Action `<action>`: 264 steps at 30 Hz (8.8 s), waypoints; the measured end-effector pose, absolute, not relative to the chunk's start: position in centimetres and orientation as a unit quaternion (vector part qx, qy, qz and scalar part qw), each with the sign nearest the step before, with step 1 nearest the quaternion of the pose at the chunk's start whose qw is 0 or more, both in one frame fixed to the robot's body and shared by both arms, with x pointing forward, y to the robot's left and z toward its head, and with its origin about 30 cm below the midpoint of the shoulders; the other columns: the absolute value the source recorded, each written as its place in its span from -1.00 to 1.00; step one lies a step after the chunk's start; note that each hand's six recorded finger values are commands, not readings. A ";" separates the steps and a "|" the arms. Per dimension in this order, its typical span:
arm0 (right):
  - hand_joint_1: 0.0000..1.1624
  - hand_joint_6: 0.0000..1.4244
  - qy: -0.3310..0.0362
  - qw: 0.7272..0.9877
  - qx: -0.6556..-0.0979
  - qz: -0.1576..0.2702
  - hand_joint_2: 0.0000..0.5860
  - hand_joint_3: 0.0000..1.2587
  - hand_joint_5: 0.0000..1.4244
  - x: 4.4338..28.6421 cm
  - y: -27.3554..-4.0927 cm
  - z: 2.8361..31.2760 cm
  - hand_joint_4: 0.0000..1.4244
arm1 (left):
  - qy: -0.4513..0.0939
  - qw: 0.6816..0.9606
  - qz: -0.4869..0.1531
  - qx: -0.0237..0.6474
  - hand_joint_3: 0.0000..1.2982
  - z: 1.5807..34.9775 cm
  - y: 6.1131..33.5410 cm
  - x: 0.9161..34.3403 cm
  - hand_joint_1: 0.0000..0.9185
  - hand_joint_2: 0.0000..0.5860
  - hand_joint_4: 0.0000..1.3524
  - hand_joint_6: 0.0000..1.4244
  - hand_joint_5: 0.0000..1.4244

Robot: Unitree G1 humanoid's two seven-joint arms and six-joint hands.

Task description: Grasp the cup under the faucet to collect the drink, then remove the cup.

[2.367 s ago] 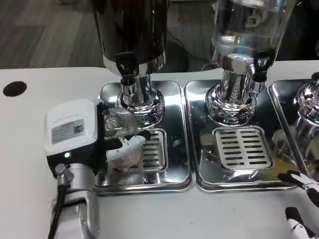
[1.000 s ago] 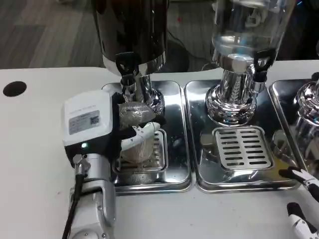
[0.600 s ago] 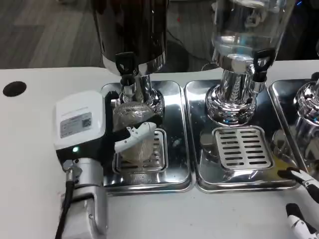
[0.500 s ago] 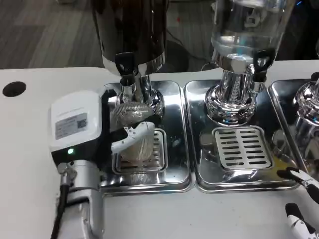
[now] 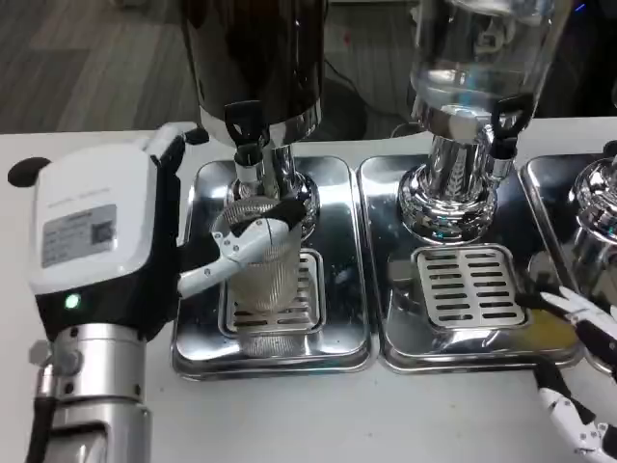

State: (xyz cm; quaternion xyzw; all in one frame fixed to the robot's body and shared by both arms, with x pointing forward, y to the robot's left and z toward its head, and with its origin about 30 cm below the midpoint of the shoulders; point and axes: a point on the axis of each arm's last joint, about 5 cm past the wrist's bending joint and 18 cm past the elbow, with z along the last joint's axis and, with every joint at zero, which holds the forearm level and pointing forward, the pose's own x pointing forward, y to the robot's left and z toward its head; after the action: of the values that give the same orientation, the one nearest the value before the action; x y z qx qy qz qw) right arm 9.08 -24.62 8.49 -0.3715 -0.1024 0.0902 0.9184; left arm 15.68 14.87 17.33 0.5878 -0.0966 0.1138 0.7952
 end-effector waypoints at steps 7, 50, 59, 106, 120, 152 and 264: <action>-0.06 -1.00 -0.129 0.890 -0.426 0.102 0.59 -0.58 -0.91 9.4 -24.3 9.1 -0.82 | -0.103 0.798 0.098 0.585 -0.62 18.3 15.1 15.4 -0.98 -0.83 -0.76 0.15 -0.15; -0.10 -1.00 -0.101 0.891 -0.429 0.106 0.55 -0.61 -0.91 8.3 -25.4 8.5 -0.83 | -0.091 0.834 0.035 0.542 -0.63 19.1 12.6 18.3 -1.00 -0.82 -0.77 0.33 0.12; -0.10 -1.00 -0.102 0.892 -0.428 0.106 0.55 -0.63 -0.91 8.3 -25.4 8.5 -0.83 | -0.092 0.837 0.039 0.538 -0.63 18.9 12.6 17.8 -1.00 -0.81 -0.77 0.31 0.12; -0.10 -1.00 -0.108 0.893 -0.421 0.112 0.55 -0.63 -0.91 8.0 -24.8 8.6 -0.83 | -0.107 0.850 0.041 0.513 -0.64 17.5 13.2 16.0 -1.00 -0.79 -0.79 0.27 0.09; -0.10 -1.00 -0.114 0.892 -0.422 0.113 0.55 -0.63 -0.90 8.0 -24.7 8.9 -0.83 | -0.106 0.851 0.042 0.512 -0.65 17.4 13.2 15.6 -1.00 -0.79 -0.79 0.28 0.09; -0.10 -1.00 -0.112 0.892 -0.423 0.114 0.55 -0.63 -0.90 7.5 -24.6 9.0 -0.83 | -0.104 0.856 0.044 0.505 -0.66 17.3 13.0 15.3 -1.00 -0.78 -0.81 0.28 0.09; 0.23 -1.00 -0.053 0.942 -0.265 0.201 -0.75 -1.00 -1.00 23.9 -7.3 11.4 -1.00 | 0.115 0.783 0.012 0.611 -0.79 12.6 21.0 0.7 -1.00 -0.83 -1.00 -0.41 -0.83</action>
State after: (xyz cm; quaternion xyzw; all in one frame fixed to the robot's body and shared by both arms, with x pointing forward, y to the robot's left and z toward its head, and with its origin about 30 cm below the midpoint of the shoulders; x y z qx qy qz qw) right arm 23.90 -7.34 11.40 -0.2654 -0.0526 0.2006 0.9416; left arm 0.71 21.05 12.56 0.6111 0.1149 0.0115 0.7831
